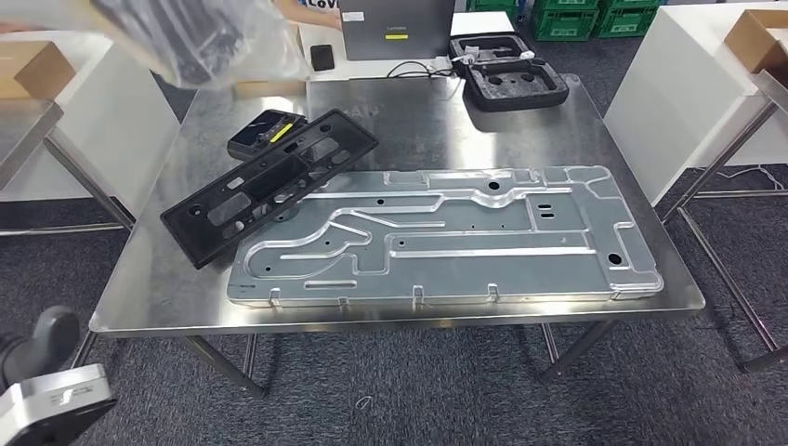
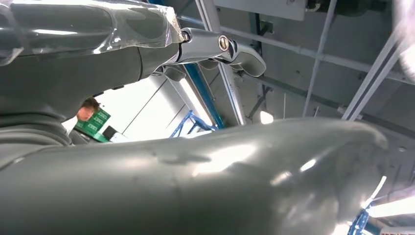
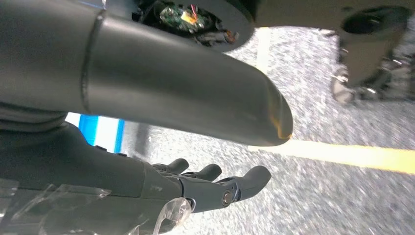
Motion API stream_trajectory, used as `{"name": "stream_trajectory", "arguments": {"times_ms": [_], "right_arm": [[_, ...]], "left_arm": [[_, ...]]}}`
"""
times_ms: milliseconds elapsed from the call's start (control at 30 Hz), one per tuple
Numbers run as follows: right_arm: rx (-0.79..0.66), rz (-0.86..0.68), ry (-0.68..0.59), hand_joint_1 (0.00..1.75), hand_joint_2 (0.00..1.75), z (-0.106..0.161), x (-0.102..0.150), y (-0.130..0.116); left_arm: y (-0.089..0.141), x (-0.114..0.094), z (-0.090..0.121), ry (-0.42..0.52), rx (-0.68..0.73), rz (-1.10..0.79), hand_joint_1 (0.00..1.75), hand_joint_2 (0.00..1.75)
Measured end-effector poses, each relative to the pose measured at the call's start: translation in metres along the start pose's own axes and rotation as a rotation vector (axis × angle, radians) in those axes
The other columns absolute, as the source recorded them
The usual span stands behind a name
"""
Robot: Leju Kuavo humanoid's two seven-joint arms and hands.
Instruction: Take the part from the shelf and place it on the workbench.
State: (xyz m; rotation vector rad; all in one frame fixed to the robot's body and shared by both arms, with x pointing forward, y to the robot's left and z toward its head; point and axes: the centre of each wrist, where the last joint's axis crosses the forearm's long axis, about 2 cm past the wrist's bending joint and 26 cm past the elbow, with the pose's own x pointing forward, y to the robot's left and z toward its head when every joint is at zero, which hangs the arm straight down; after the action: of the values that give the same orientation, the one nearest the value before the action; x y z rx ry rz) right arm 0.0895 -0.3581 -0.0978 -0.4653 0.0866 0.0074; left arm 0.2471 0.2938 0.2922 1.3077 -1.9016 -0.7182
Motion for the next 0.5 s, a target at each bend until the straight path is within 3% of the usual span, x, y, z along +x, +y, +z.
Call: {"name": "stream_trajectory", "arguments": {"times_ms": [500], "right_arm": [[0.001,-0.004,0.005,0.0,0.0,-0.0007,-0.0021,-0.0002]], "left_arm": [[0.0009,0.0036,0.001,-0.027,0.0,-0.002,0.0,0.0]]}}
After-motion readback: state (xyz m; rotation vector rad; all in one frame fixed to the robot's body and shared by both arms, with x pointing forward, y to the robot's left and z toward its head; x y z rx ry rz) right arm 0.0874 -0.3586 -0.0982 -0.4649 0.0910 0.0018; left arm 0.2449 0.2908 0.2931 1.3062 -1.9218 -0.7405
